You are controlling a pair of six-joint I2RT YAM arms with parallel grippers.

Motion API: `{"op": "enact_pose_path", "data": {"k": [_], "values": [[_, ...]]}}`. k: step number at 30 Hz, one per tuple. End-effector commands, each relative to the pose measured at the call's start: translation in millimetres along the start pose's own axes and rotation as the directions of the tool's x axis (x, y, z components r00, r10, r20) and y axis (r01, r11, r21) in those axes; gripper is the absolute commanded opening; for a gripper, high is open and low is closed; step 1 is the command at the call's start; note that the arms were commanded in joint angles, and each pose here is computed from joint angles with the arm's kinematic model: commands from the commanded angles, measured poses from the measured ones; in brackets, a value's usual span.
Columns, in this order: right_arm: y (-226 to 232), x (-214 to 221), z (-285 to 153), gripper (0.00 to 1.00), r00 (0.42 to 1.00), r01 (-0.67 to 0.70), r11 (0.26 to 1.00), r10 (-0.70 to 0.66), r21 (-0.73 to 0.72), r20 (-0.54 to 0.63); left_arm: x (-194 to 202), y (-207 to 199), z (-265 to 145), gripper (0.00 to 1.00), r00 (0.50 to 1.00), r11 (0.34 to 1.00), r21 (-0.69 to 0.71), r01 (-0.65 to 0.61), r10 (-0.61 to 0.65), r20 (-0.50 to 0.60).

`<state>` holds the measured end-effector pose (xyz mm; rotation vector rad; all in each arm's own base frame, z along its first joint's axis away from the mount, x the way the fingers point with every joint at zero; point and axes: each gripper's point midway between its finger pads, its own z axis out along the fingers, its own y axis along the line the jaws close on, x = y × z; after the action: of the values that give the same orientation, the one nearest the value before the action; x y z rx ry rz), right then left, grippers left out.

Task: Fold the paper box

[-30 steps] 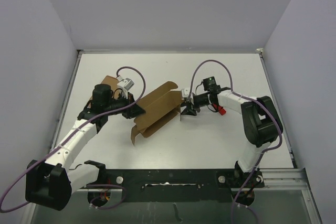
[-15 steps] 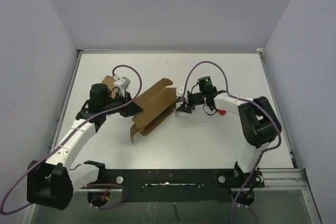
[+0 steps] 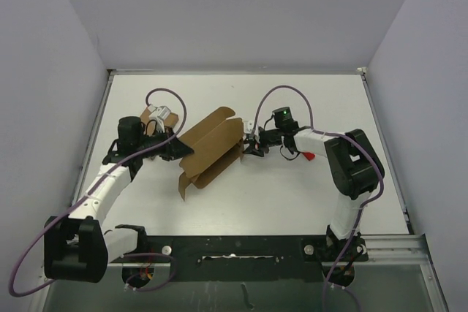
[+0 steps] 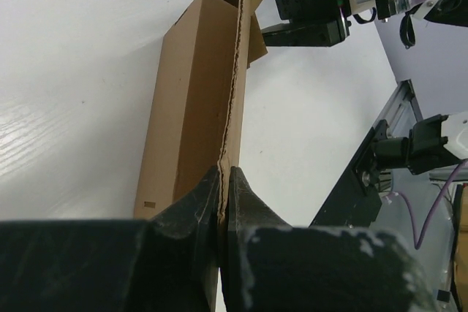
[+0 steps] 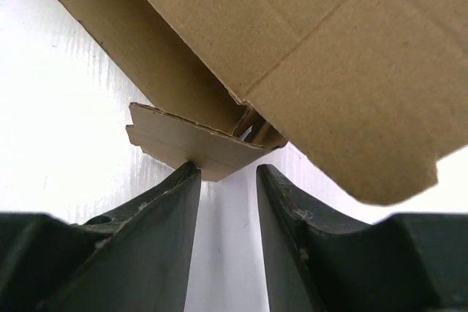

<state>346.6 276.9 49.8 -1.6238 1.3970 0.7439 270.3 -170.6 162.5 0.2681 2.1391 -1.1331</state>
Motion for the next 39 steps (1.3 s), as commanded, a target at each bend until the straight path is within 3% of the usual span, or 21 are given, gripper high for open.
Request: {"op": "enact_pose_path", "data": {"k": [1,21,24,36,39], "values": [[-26,-31,2,0.39,0.993,0.082,0.996,-0.086,0.043,0.084,-12,-1,-2,0.0,0.999,0.998,0.061,0.027,-0.029,0.035],[-25,-50,29,0.42,0.982,0.073,0.997,-0.077,0.027,0.175,-14,6,-4,0.0,0.996,0.993,0.088,0.084,-0.087,0.037],[-25,-48,39,0.37,0.985,0.062,0.997,-0.069,0.054,0.156,-14,7,-4,0.0,0.995,0.992,0.088,0.089,-0.092,0.039],[-35,-49,35,0.0,0.995,0.007,0.994,-0.018,0.109,0.103,-27,4,-9,0.0,0.99,0.99,0.108,0.091,-0.101,0.095],[-39,-58,18,0.0,0.998,-0.059,0.994,0.056,0.096,0.033,-36,-1,-14,0.0,0.985,0.99,0.094,0.104,-0.116,0.129]]}}
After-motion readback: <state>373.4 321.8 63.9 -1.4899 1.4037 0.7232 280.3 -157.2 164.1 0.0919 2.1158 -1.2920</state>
